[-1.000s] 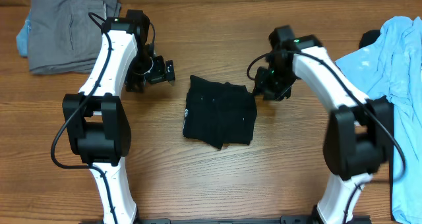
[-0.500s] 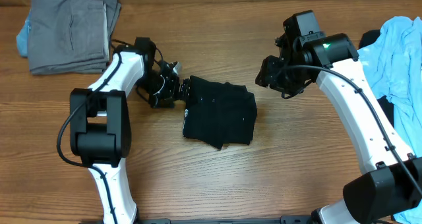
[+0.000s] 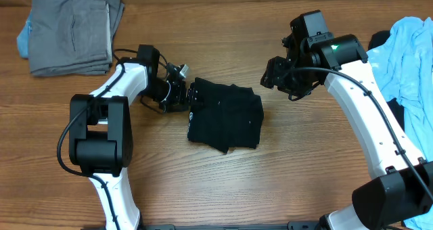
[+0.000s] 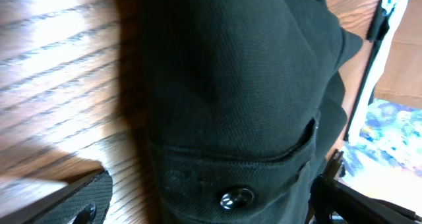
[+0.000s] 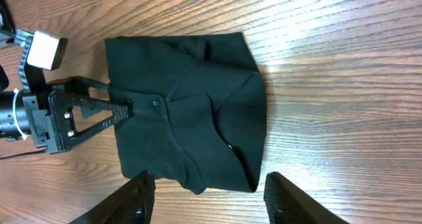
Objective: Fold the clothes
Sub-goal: 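Carry the black shirt with the left gripper to the grey stack, then lower the black shirt onto the grey stack and open the left gripper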
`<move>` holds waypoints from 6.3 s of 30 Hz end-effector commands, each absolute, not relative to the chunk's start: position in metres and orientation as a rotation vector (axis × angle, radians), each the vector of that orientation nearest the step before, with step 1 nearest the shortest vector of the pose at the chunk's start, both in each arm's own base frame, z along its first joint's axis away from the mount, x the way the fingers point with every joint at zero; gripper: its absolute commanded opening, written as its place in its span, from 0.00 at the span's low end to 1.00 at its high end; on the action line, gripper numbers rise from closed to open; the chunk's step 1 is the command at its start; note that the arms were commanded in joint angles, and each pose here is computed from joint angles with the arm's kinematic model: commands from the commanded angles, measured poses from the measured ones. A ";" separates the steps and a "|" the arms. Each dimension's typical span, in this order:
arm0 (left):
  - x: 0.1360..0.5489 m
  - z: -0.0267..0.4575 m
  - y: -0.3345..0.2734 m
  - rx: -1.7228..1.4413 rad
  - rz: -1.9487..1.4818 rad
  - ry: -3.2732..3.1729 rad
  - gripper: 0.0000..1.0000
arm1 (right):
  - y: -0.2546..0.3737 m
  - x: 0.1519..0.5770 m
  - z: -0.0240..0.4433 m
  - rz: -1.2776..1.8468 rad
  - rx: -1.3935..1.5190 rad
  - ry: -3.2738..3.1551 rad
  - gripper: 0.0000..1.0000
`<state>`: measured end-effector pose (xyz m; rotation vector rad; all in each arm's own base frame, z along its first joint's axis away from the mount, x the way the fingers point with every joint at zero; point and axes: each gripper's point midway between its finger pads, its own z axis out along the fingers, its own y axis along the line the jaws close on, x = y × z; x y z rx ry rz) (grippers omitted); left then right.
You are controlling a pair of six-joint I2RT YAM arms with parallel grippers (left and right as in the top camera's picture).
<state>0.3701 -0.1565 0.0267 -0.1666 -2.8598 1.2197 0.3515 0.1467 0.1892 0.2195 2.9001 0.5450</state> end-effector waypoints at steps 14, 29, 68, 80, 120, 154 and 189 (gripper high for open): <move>0.355 -0.014 -0.186 -0.270 1.125 -2.861 0.21 | 0.146 0.354 0.192 0.524 0.211 2.885 0.58; 0.470 0.022 -0.101 -0.247 0.603 -3.345 0.04 | 0.141 0.352 0.190 0.488 0.220 2.897 0.58; 0.610 0.186 0.162 0.021 -1.143 -3.905 0.04 | 0.136 0.335 0.185 0.461 0.320 2.970 0.70; 0.613 0.233 0.131 -0.049 -0.701 -4.033 0.04 | 0.132 0.337 0.184 0.422 0.324 2.964 0.71; 0.600 0.148 0.320 0.680 -1.003 -3.865 0.08 | 0.126 0.320 0.178 0.381 0.429 3.034 0.72; 0.606 0.177 0.249 0.829 -0.579 -3.934 0.35 | 0.122 0.321 0.177 0.343 0.427 3.026 0.75; 0.514 0.326 0.082 0.530 0.782 -3.904 1.00 | 0.124 0.330 0.188 0.374 0.411 2.969 0.73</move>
